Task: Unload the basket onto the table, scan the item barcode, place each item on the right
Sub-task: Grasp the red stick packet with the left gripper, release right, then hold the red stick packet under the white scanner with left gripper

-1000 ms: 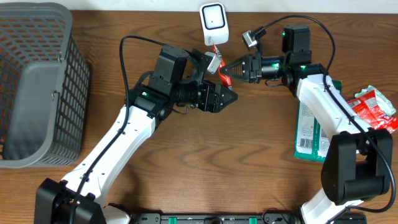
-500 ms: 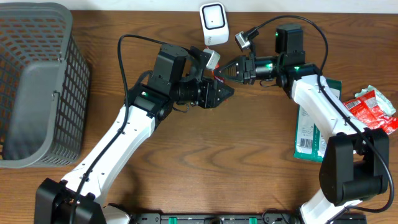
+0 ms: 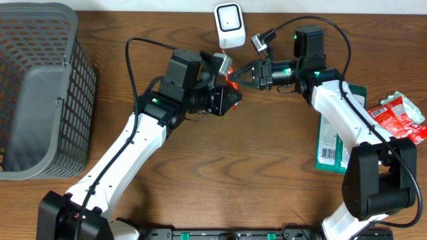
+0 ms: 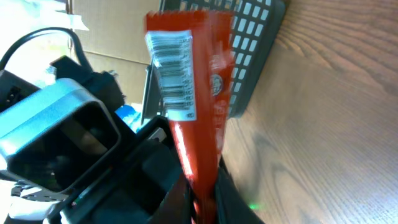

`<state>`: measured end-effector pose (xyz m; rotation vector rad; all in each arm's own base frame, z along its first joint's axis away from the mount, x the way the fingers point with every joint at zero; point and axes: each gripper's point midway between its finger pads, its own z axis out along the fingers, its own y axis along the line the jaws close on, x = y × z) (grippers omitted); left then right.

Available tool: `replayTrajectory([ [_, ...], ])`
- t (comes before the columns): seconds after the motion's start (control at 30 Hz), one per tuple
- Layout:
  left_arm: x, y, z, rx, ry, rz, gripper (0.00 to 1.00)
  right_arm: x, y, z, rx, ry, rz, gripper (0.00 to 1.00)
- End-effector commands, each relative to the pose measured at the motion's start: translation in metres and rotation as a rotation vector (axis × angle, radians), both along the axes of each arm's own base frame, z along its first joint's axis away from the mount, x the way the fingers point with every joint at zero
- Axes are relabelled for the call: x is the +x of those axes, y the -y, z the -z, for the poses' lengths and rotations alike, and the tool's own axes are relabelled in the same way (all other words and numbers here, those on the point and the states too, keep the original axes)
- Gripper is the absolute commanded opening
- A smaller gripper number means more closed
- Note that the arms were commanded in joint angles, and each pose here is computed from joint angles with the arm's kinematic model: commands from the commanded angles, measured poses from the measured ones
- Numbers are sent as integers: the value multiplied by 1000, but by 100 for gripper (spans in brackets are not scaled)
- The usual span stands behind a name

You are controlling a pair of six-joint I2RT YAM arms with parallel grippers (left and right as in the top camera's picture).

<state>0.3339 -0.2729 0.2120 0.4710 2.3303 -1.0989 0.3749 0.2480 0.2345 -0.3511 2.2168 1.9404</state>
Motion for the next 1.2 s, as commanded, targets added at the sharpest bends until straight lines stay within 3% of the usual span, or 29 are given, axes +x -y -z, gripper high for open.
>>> replayTrajectory([
  [0.0, -3, -5, 6, 32, -18, -13, 8, 7, 2, 1, -26, 49, 39, 23],
  [0.07, -6, -6, 9, 43, -37, -10, 7, 17, 7, 7, -64, 94, 88, 39],
  [0.13, -10, -8, 13, 56, -58, -7, 7, 23, 13, 12, -90, 107, 119, 44],
  [0.43, -49, -5, 21, 66, -69, 219, 7, 21, 40, 29, -135, 46, 149, 41],
  [0.57, -72, -19, 17, 164, -91, 311, 7, 19, 67, 80, -394, -29, 242, 40],
  [0.63, -66, -36, 8, 288, -93, 249, 7, 16, 89, 111, -589, -89, 313, 40],
  [0.73, -62, -51, -15, 376, -74, 199, 7, 9, 111, 133, -748, -139, 354, 43],
  [0.77, -60, -60, -40, 421, -55, 170, 7, 0, 125, 144, -847, -184, 367, 45],
  [0.97, -53, -88, -85, 587, -55, 92, 7, -34, 153, 163, -1063, -243, 300, 51],
  [1.03, -41, -95, -86, 653, -67, 65, 7, -38, 161, 166, -1114, -256, 301, 56],
  [1.07, -32, -95, -82, 679, -64, 54, 7, -38, 164, 167, -1132, -253, 306, 90],
  [1.1, -25, -95, -76, 699, -71, 50, 7, -38, 165, 168, -1138, -251, 309, 99],
  [1.17, -21, -91, -56, 734, -121, 77, 7, -40, 167, 168, -1151, -246, 292, 99],
])
